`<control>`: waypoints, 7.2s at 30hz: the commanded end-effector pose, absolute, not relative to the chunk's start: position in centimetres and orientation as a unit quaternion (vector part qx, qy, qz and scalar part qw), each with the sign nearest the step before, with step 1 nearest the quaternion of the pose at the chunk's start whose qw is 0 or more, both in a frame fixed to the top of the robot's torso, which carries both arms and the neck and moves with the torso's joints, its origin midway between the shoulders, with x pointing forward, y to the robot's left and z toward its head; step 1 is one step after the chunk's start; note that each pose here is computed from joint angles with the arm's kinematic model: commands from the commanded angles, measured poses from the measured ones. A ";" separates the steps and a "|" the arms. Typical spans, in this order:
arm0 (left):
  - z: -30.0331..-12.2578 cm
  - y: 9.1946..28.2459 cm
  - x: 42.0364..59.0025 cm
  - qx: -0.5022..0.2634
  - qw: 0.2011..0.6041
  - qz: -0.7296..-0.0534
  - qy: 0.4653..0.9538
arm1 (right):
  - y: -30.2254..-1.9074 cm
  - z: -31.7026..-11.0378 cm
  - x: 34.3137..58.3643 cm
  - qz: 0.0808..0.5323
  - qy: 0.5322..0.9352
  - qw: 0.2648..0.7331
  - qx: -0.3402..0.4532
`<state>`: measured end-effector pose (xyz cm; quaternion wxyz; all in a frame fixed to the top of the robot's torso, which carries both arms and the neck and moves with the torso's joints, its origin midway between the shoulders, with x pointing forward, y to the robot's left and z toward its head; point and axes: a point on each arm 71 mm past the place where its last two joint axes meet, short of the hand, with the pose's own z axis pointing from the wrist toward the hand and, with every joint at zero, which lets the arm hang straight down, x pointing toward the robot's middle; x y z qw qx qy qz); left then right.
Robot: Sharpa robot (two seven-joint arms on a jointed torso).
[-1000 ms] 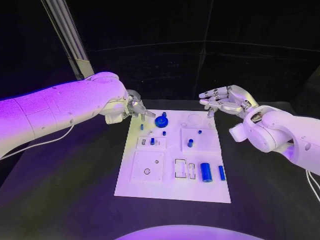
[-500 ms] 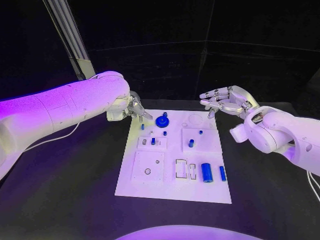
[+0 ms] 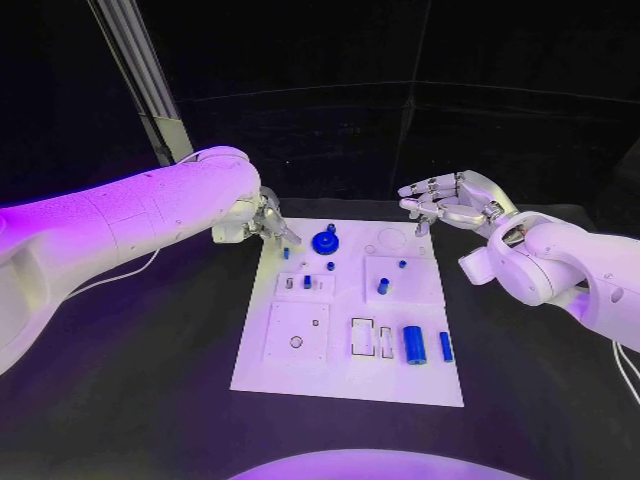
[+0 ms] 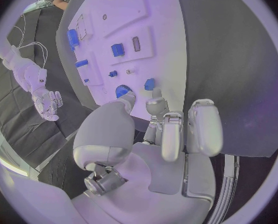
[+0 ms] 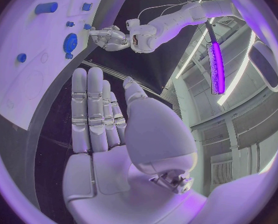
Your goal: Assemble the parts on the task board
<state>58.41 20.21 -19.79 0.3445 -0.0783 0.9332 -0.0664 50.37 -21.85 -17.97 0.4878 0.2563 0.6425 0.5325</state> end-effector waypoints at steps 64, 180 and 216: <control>-20.8 19.4 58.5 -0.054 0.328 -0.079 0.940 | -21.5 -17.9 50.4 0.539 0.643 0.482 0.252; -23.3 19.8 49.9 -0.042 0.365 -0.132 0.921 | -22.3 -18.1 50.6 0.533 0.645 0.484 0.254; -23.6 20.0 50.4 -0.045 0.357 -0.107 0.927 | -22.3 -18.2 50.6 0.534 0.647 0.483 0.254</control>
